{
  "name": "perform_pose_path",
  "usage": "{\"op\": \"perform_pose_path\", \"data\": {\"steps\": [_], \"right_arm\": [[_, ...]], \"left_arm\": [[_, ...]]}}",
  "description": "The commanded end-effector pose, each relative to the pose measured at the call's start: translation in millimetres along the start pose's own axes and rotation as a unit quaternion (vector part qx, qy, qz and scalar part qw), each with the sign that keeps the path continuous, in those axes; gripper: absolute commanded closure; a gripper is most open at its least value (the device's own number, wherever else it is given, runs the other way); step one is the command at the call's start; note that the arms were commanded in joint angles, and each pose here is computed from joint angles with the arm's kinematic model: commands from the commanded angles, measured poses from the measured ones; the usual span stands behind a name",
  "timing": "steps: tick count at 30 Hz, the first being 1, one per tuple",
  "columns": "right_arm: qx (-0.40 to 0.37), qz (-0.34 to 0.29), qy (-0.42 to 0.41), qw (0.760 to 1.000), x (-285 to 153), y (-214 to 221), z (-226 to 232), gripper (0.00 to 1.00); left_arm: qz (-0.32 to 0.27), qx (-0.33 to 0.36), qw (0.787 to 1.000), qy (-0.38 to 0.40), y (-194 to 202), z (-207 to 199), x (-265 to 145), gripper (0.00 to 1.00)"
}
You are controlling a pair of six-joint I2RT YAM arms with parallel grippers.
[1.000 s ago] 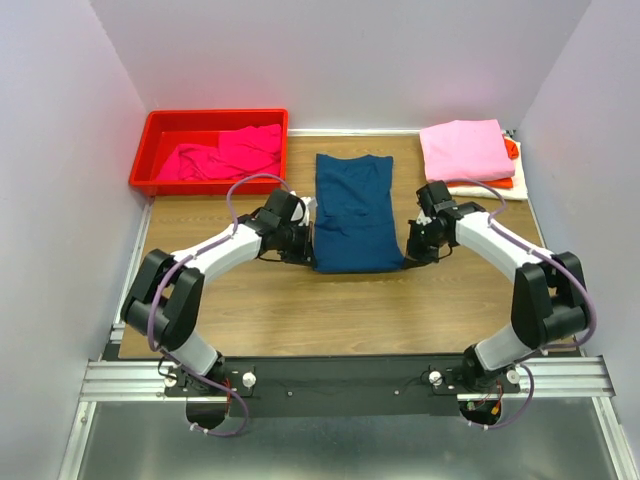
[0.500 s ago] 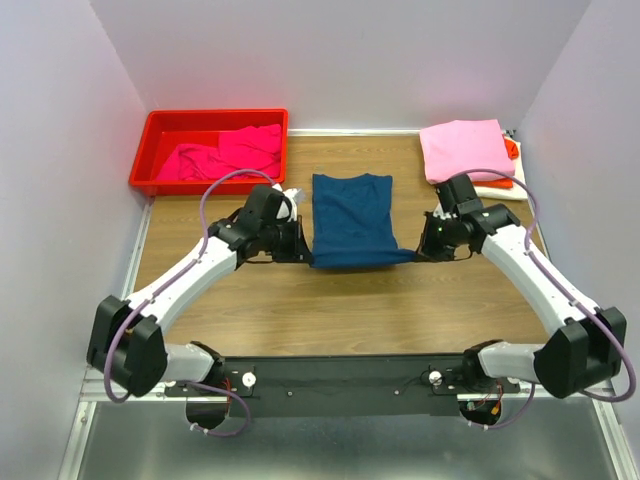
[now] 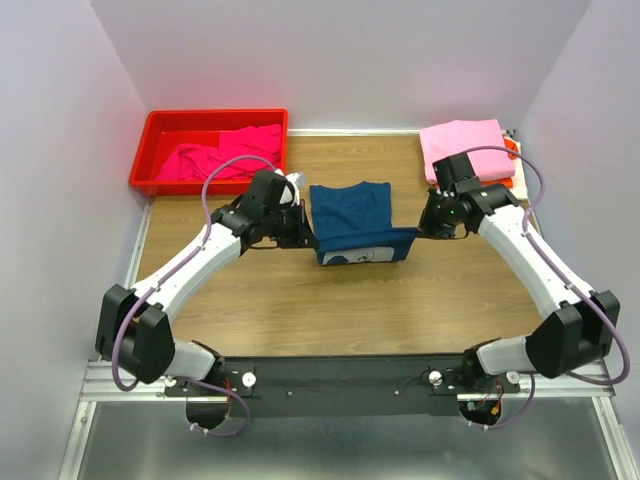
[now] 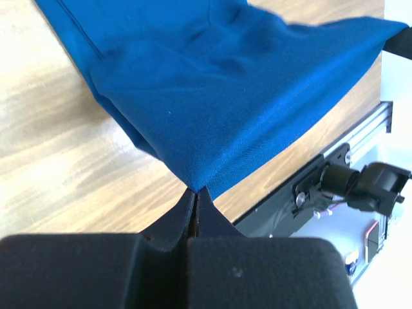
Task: Fold and stack the t-shirts
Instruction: Fold the tshirt
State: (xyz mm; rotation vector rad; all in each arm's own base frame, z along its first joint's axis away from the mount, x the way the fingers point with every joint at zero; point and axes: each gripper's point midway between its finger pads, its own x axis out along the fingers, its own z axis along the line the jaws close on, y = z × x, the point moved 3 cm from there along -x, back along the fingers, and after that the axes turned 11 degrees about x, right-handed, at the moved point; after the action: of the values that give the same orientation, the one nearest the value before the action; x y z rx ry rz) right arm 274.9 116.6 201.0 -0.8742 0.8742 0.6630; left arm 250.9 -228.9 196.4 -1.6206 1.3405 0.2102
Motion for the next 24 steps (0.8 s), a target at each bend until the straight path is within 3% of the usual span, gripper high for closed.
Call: {"op": "perform_pose_path", "data": {"steps": [1,10,24], "right_arm": [[0.013,-0.073,0.039,0.996,4,-34,0,1.0],[0.001,-0.11,0.054,0.992,21,-69,20,1.0],[-0.025,-0.133,0.092,0.987,82,-114,46,1.0]], "left_arm": [[-0.008,0.01,1.0,-0.02,-19,11,2,1.0],[-0.002,0.015,0.999,-0.032,-41,34,15,1.0],[0.015,0.016,0.999,-0.039,-72,81,50,1.0]]}}
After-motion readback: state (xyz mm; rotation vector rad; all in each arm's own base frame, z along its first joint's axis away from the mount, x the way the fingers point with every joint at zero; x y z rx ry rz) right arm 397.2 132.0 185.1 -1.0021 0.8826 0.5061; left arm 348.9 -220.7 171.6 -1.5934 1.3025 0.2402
